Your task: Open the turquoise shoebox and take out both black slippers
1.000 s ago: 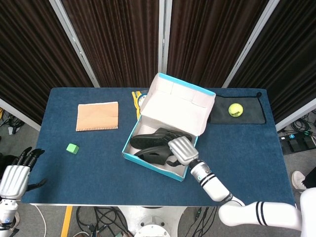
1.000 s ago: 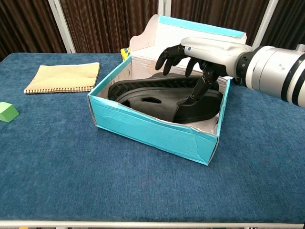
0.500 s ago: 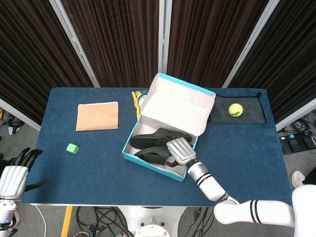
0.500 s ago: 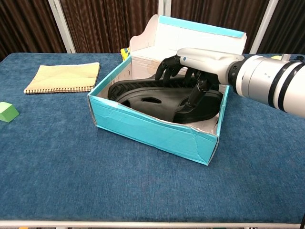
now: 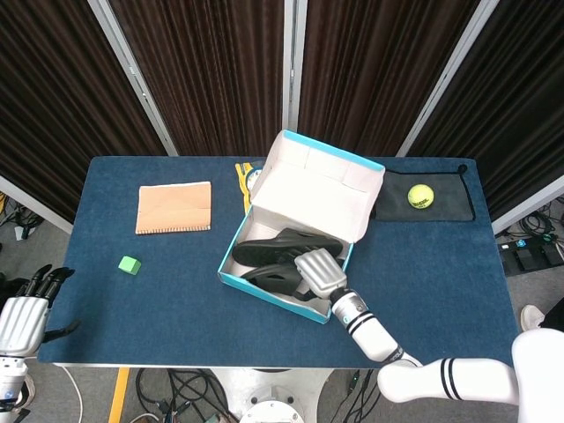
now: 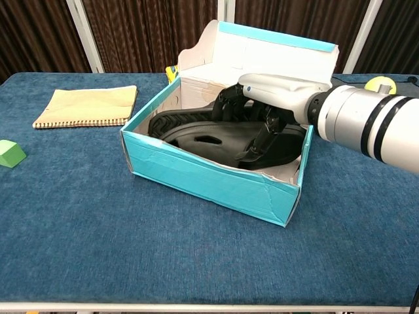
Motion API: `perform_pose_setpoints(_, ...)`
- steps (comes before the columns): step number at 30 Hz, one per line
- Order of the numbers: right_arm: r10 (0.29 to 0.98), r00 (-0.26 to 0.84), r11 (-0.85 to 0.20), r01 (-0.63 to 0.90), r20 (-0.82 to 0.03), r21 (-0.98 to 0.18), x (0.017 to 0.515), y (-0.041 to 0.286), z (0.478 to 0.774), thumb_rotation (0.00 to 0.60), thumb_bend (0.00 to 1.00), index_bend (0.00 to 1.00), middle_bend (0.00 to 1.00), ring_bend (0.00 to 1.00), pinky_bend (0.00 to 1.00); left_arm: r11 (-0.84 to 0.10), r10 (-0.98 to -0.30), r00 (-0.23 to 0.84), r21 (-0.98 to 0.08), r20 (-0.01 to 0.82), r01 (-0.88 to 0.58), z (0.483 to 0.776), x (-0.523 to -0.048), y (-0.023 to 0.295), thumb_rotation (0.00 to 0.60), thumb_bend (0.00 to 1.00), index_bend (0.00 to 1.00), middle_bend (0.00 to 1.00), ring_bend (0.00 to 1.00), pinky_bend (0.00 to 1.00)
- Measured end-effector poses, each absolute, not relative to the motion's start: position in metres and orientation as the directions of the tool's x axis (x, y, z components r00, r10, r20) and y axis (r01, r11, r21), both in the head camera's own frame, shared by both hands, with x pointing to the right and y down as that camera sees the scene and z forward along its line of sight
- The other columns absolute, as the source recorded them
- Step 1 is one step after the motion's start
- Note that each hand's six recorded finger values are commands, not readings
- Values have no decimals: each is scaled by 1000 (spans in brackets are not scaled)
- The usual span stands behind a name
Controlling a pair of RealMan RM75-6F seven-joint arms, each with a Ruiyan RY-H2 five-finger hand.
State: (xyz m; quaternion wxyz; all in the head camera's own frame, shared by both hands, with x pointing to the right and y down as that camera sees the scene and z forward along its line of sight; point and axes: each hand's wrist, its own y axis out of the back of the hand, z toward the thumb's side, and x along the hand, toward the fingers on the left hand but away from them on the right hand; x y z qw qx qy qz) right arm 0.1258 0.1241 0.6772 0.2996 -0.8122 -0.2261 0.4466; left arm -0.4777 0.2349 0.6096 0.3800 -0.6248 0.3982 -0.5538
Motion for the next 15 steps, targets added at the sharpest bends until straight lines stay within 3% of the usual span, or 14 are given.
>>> perform_pose_setpoints(15, 626, 472, -733, 86, -620, -675, 125, 121, 688, 600, 101, 337, 334, 240, 348, -397, -917, 64, -915, 393, -75, 611, -480, 236, 600, 13, 157, 156, 81, 288)
